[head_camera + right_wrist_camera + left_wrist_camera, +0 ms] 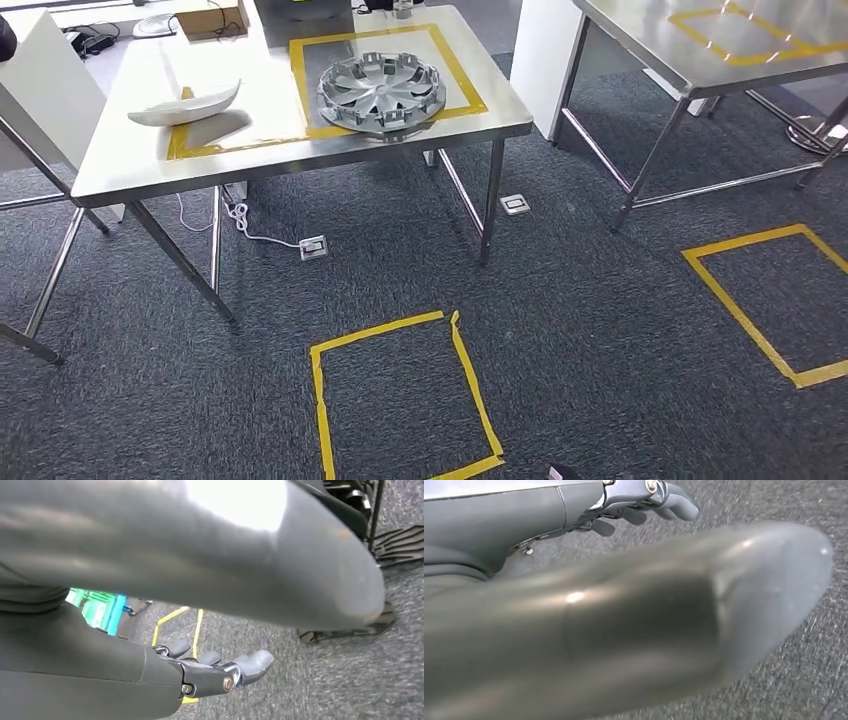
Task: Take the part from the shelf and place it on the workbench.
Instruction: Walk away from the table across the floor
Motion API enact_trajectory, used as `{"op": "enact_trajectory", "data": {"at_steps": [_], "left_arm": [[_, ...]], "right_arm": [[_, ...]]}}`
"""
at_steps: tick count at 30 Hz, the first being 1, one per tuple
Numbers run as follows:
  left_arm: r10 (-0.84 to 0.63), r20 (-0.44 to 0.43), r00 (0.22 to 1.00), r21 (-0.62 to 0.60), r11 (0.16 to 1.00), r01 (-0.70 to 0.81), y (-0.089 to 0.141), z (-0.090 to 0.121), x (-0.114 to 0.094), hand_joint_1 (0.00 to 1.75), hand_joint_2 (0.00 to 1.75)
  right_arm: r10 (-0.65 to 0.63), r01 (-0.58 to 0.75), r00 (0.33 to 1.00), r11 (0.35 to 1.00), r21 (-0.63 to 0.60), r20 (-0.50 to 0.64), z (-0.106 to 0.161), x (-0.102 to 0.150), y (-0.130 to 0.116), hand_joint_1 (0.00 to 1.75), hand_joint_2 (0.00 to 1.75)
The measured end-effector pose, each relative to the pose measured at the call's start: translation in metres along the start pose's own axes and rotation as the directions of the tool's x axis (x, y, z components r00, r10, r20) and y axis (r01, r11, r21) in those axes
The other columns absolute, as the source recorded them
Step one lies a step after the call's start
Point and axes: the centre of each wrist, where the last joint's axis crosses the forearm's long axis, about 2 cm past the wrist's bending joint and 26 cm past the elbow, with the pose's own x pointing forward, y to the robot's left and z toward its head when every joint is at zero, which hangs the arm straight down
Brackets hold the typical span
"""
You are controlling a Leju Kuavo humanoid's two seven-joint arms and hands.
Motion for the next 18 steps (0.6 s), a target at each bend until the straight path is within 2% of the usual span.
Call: {"op": "enact_trajectory", "data": {"at_steps": [5, 10, 14, 18], "left_arm": [[0.011, 0.117, 0.993, -0.052, 0.999, -0.005, 0.002, -0.003, 0.007, 0.0, 0.0], [0.009, 0.206, 0.979, -0.092, 0.996, 0.01, -0.003, -0.001, 0.031, 0.0, 0.0], [-0.005, 0.213, 0.977, -0.122, 0.992, 0.032, -0.007, 0.002, 0.043, 0.0, 0.0], [-0.016, 0.159, 0.987, -0.156, 0.987, 0.041, -0.007, 0.002, 0.036, 0.0, 0.0]], "right_arm": [[0.024, -0.024, 1.0, 1.0, -0.001, 0.0, 0.001, 0.002, 0.0, 0.0, 0.0], [0.042, -0.042, 0.999, 0.999, -0.001, 0.003, 0.001, 0.006, 0.002, 0.0, 0.0], [0.035, -0.035, 0.999, 0.999, -0.01, 0.01, 0.002, 0.006, 0.003, 0.0, 1.75], [0.032, -0.033, 0.999, 0.999, -0.02, -0.01, 0.0, 0.001, 0.004, 0.0, 1.75]]}}
